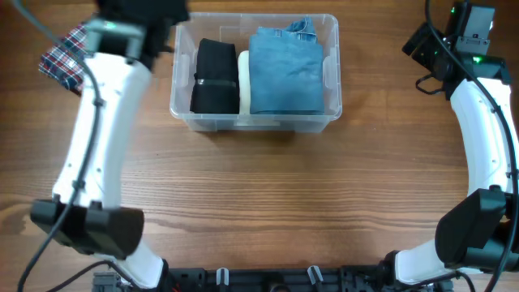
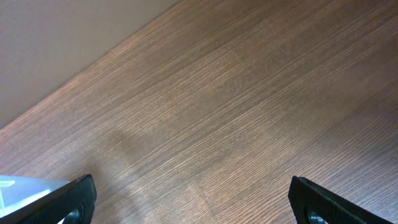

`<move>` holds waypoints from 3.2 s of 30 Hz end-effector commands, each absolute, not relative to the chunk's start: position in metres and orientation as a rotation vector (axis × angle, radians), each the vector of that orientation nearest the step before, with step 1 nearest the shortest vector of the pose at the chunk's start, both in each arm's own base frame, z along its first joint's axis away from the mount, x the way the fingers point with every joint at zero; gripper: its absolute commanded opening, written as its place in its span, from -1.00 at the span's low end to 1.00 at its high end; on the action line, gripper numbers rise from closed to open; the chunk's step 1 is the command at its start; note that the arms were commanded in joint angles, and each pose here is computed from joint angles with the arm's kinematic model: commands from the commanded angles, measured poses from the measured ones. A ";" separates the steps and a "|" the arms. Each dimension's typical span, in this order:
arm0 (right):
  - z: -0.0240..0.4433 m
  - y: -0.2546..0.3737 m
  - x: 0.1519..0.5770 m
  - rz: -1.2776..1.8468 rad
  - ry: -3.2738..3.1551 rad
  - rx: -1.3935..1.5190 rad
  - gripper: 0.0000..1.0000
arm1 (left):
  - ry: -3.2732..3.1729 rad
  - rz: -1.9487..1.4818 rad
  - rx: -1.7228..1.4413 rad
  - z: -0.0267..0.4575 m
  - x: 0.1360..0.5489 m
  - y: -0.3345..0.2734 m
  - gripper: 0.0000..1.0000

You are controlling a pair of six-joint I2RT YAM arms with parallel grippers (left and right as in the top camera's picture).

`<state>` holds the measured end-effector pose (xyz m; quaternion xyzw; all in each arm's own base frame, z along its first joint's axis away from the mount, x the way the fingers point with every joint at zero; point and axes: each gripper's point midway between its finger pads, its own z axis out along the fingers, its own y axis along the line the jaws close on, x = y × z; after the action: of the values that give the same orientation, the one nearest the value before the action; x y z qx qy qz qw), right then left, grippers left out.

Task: Pack container
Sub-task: 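Move the left gripper to the red plaid folded cloth, then grasp the plaid cloth edge with the left gripper and lift, then drag the plaid cloth with the left gripper toward the container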

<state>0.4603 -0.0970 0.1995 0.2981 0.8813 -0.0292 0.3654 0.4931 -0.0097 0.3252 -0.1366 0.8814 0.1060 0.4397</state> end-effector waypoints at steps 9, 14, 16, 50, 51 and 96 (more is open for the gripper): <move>0.191 -0.095 0.462 -0.066 2.284 0.772 0.99 | 2.357 -0.093 -0.506 0.221 0.540 0.094 -0.74; 0.191 -0.095 0.462 -0.066 2.284 0.772 1.00 | 2.371 -0.083 -0.528 0.179 0.563 0.106 -0.92; 0.191 -0.095 0.462 -0.066 2.284 0.772 1.00 | 2.393 -0.082 -0.531 0.157 0.570 0.107 -0.92; 0.191 -0.095 0.462 -0.065 2.284 0.773 0.99 | 2.498 0.118 -0.800 0.029 0.540 0.240 -0.92; 0.191 -0.095 0.462 -0.066 2.284 0.772 0.99 | 2.525 0.077 -0.795 0.024 0.537 0.232 -0.92; 0.191 -0.095 0.462 -0.066 2.284 0.772 0.99 | 2.507 -0.513 -0.870 0.082 0.526 0.163 1.00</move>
<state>0.4605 -0.0966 0.1995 0.2975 0.8816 -0.0280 0.3655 0.5262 0.1717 0.1058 -0.2904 0.9213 -0.0798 0.2460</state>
